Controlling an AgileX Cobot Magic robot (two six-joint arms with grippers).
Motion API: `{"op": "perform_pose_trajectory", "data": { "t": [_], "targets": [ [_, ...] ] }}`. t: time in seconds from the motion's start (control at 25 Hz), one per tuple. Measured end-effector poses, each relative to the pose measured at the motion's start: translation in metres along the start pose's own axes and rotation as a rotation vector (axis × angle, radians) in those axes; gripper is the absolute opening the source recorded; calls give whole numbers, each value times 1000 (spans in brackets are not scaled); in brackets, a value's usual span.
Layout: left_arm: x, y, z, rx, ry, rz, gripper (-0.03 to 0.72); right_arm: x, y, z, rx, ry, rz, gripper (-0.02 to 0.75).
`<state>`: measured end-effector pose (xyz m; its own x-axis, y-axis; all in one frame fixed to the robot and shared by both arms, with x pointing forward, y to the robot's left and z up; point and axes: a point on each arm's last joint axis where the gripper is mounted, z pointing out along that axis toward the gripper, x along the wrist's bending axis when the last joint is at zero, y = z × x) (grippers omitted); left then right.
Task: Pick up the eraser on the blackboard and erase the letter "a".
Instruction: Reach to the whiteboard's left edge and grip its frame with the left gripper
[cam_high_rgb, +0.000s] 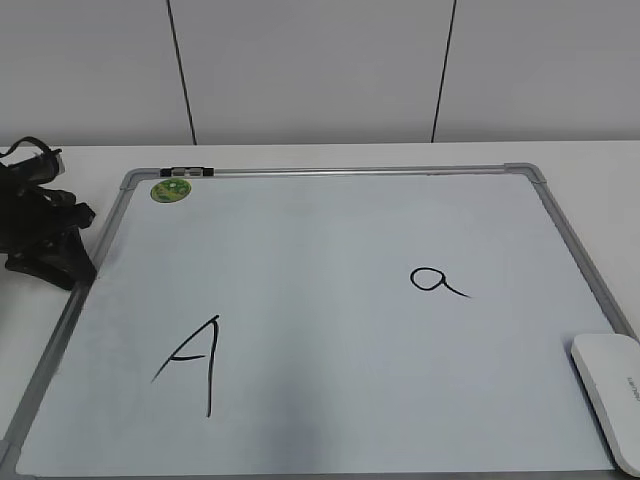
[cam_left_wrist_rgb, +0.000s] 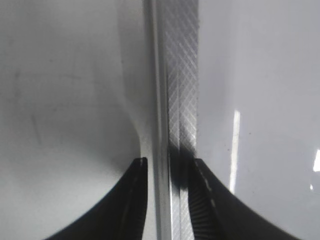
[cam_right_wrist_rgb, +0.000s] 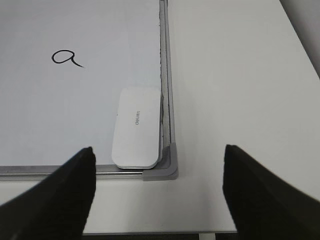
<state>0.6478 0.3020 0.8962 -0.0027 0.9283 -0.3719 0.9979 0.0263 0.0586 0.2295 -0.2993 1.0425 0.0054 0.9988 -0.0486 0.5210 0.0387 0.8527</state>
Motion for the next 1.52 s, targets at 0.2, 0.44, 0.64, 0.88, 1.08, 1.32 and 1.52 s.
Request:
{"op": "perform_pose_trajectory", "data": {
  "t": [0.2,0.44,0.64,0.88,1.08,1.32,1.52],
  "targets": [
    [0,0,0,-2,1,0,202,0,0,0,0,0,0,587],
    [0,0,0,-4,1,0,200,0,0,0,0,0,0,587],
    [0,1,0,-6,1,-1,200,0,0,0,0,0,0,587],
    [0,1,2,-2,-4,-6,195,0,0,0,0,0,0,587],
    [0,1,3,-1,-11,-11,182,0,0,0,0,0,0,587],
    [1,1,2,0,-15,-12,67,0,0,0,0,0,0,587],
    [0,1,2,1,-17,-13,34,2,0,0,-1,25,10,587]
  ]
}}
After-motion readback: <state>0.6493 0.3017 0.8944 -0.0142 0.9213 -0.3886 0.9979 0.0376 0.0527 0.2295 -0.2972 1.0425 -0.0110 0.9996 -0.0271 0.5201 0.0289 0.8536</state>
